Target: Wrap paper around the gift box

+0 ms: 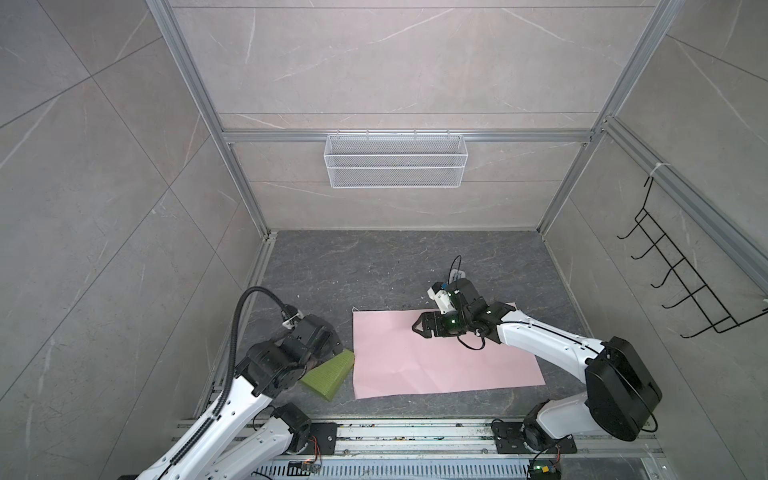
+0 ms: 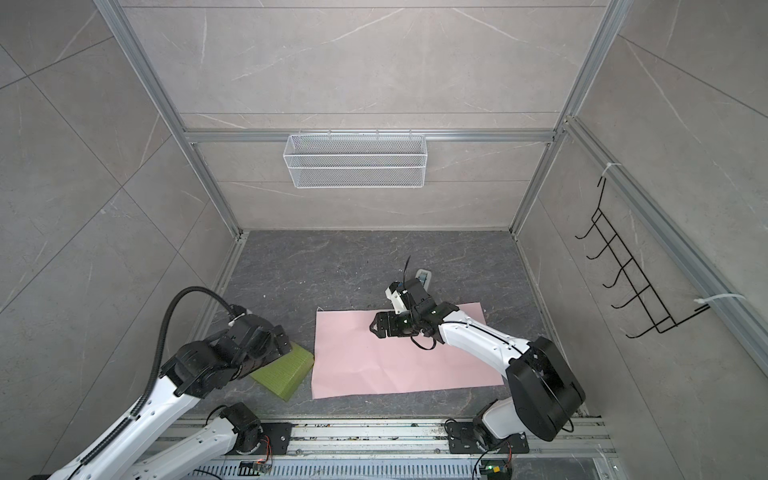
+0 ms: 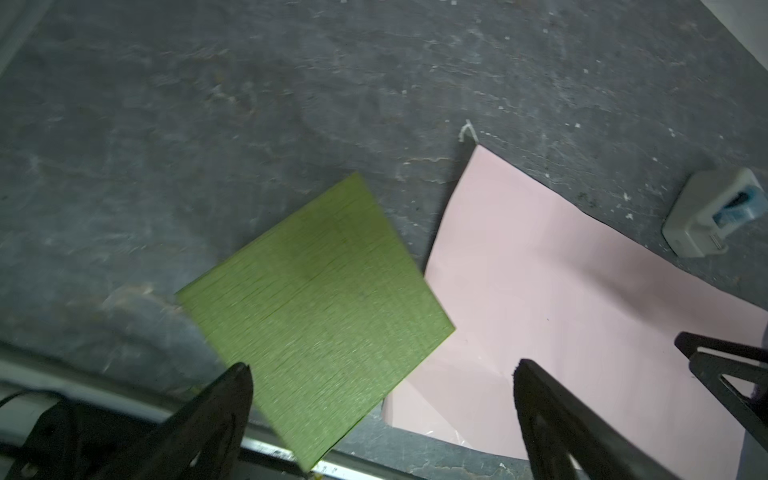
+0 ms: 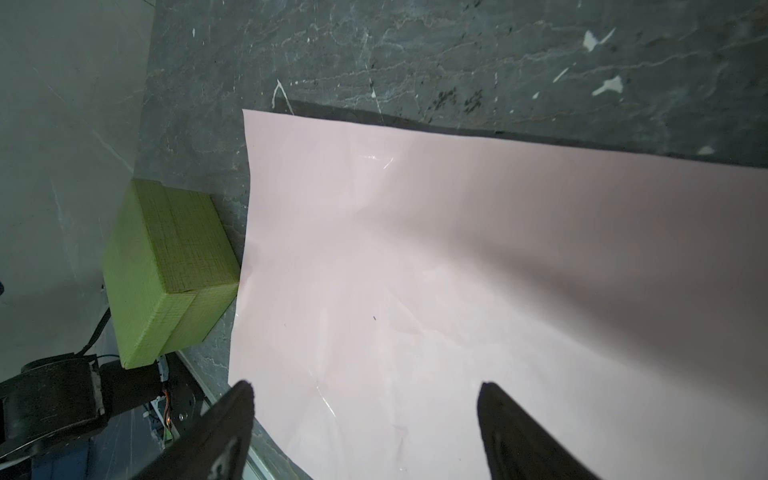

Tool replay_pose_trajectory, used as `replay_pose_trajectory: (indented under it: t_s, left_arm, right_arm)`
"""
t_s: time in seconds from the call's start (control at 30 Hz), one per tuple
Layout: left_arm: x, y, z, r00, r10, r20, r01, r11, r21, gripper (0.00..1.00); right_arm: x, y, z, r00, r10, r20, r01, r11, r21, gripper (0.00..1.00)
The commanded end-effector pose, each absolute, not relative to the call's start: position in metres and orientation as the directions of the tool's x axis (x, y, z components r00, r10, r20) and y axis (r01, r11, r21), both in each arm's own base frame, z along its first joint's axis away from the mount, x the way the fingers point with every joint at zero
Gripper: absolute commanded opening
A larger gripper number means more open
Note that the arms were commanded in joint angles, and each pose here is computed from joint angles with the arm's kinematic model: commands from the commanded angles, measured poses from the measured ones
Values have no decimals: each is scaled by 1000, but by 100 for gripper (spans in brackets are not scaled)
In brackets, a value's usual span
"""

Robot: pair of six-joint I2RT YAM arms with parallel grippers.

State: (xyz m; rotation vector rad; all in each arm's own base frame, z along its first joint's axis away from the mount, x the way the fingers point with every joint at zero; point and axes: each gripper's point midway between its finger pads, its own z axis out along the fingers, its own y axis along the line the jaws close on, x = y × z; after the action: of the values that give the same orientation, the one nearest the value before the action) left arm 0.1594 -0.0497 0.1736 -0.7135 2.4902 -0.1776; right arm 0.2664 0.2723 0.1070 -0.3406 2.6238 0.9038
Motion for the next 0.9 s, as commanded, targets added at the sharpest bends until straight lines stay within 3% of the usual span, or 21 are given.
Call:
replay_pose_trajectory:
  t_s: [0.0, 0.1, 0.2, 0.47, 0.87]
  left_arm:
    - [114, 10, 162, -598, -653, -465, -695, 711, -105, 99]
    - [101, 22, 156, -566, -681, -465, -750, 659, -52, 99]
    - [107, 12, 141, -584, -682, -440, -737, 673, -65, 99]
    - [135, -38, 79, -675, -720, -163, -686, 693, -221, 97]
    - [188, -68, 61, -749, -642, -164, -561, 746, -359, 95]
  right_arm:
    - [269, 287, 113, -901, -124, -415, -370, 719, 588, 86]
    - [268, 290, 109, -902, -122, -414, -373, 704, 604, 86]
    - [267, 291, 105, -904, -119, -410, -370, 698, 613, 86]
    - [267, 295, 105, -907, -120, -403, -371, 679, 633, 86]
    - [268, 301, 109, -921, -89, -378, -337, 667, 664, 86]
